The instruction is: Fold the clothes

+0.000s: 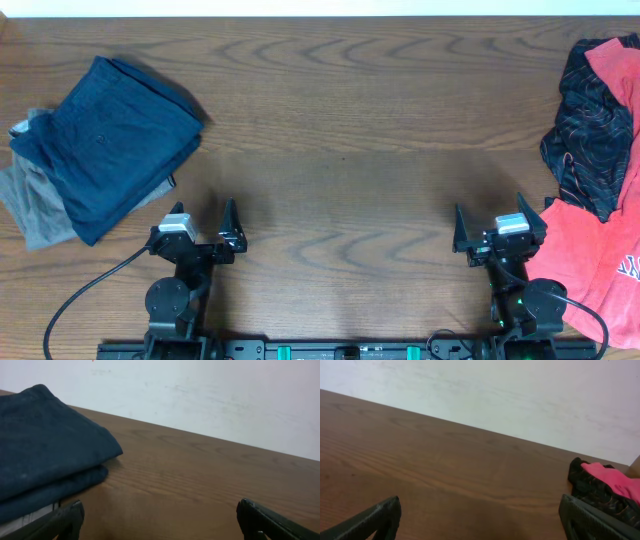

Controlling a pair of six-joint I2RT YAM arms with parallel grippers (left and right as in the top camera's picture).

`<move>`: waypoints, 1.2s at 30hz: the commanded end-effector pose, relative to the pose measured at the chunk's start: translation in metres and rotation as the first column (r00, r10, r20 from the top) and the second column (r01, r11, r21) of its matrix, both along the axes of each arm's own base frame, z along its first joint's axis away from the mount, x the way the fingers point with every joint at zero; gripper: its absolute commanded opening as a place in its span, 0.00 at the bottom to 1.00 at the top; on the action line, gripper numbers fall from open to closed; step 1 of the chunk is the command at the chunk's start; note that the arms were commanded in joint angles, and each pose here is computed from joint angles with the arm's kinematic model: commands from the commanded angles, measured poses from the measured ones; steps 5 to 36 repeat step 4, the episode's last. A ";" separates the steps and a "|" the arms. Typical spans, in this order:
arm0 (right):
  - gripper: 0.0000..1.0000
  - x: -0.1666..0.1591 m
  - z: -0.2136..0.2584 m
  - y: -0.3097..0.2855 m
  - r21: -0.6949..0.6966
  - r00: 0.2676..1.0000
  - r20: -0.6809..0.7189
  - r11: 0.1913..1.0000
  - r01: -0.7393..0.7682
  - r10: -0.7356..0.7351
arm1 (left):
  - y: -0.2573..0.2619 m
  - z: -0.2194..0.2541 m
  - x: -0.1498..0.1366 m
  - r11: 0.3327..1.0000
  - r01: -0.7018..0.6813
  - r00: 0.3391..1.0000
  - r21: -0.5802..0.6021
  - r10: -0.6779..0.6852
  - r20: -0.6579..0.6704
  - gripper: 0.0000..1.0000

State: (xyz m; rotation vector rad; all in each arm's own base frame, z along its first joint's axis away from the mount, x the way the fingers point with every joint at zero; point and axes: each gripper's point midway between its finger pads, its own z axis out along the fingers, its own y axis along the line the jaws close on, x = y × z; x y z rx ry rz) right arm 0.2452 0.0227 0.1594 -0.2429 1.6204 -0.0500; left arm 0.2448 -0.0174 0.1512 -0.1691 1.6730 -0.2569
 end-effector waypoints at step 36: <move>0.99 0.000 -0.001 0.003 -0.008 1.000 0.002 1.000 -0.015 0.015 | 0.003 -0.014 -0.001 1.000 -0.013 0.999 0.023 0.014 -0.048 0.98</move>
